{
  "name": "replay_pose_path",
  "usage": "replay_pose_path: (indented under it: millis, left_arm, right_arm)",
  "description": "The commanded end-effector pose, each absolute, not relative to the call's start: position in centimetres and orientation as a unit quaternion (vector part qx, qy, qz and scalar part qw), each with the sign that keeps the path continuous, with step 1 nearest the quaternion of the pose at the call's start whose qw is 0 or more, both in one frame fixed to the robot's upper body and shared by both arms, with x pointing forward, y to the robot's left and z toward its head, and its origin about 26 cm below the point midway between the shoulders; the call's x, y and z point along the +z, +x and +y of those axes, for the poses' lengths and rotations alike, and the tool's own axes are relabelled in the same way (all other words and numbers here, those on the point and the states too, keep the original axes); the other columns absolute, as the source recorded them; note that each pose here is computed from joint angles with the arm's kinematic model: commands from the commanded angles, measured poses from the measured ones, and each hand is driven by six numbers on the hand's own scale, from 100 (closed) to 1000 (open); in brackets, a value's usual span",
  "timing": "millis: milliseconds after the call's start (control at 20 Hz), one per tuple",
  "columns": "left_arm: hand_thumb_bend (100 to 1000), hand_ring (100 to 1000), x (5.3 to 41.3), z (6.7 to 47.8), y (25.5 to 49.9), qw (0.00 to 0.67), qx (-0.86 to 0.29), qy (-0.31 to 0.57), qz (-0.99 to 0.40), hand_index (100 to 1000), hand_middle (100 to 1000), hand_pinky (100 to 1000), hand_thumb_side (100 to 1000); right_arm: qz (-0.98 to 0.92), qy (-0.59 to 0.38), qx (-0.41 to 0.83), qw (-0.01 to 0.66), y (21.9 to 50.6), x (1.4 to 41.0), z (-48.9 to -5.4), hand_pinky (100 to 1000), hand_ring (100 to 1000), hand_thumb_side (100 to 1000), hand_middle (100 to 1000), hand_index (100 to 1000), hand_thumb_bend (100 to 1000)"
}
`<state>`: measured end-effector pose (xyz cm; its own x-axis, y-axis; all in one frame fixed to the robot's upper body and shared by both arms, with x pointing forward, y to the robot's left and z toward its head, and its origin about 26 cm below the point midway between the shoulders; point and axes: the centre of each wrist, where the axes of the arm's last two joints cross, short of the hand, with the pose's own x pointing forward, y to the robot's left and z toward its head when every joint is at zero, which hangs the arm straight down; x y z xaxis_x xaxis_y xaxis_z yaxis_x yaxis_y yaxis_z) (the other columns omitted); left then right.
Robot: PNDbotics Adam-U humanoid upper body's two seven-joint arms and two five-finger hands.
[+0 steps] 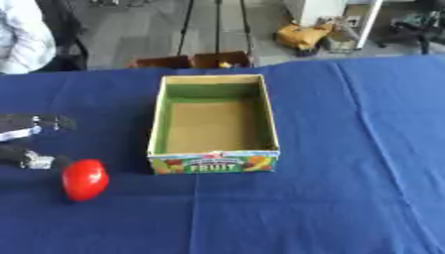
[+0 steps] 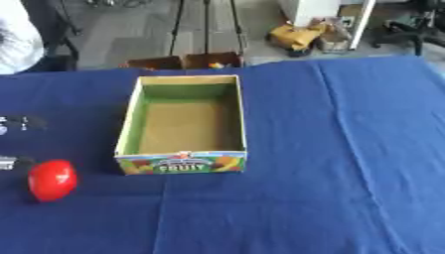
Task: Pick up objects on the table and place them in the box.
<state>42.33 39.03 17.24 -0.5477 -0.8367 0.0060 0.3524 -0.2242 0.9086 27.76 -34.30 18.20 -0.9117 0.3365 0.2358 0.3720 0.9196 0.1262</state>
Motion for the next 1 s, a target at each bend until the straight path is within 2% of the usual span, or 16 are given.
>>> replay_pose_path:
  millis: [50,200,300,550,700,1000]
  left_arm:
    - [659,981,18.1,39.0,42.3,0.335,-0.821,0.203,-0.415,1000,1000,1000,1000]
    - [628,974,16.9,38.5,42.4,0.346,-0.818,0.196,-0.416,1000,1000,983,1000]
    - [568,933,16.2,38.1,42.5,0.355,-0.813,0.193,-0.420,1000,1000,934,1000]
    - [582,877,15.0,37.6,42.7,0.365,-0.814,0.190,-0.409,1000,1000,807,1000]
    - [595,880,15.0,37.5,42.7,0.359,-0.819,0.190,-0.406,1000,1000,782,1000]
    - [521,878,15.8,37.5,42.6,0.339,-0.826,0.192,-0.407,1000,1000,771,1000]
  right_arm:
    - [-0.977,-0.178,-0.077,0.093,27.6,19.0,-34.3,723,798,770,542,790,100]
    - [-0.977,-0.178,-0.077,0.094,27.7,19.0,-34.3,724,800,767,540,789,100]
    - [-0.977,-0.177,-0.076,0.095,27.7,18.9,-34.2,724,800,762,538,788,100]
    - [-0.977,-0.176,-0.075,0.097,27.7,18.8,-34.1,726,802,766,534,788,100]
    - [-0.977,-0.175,-0.074,0.099,27.7,18.8,-34.0,727,804,765,531,786,100]
    - [-0.977,-0.175,-0.071,0.104,27.6,18.6,-34.0,728,804,762,528,783,100]
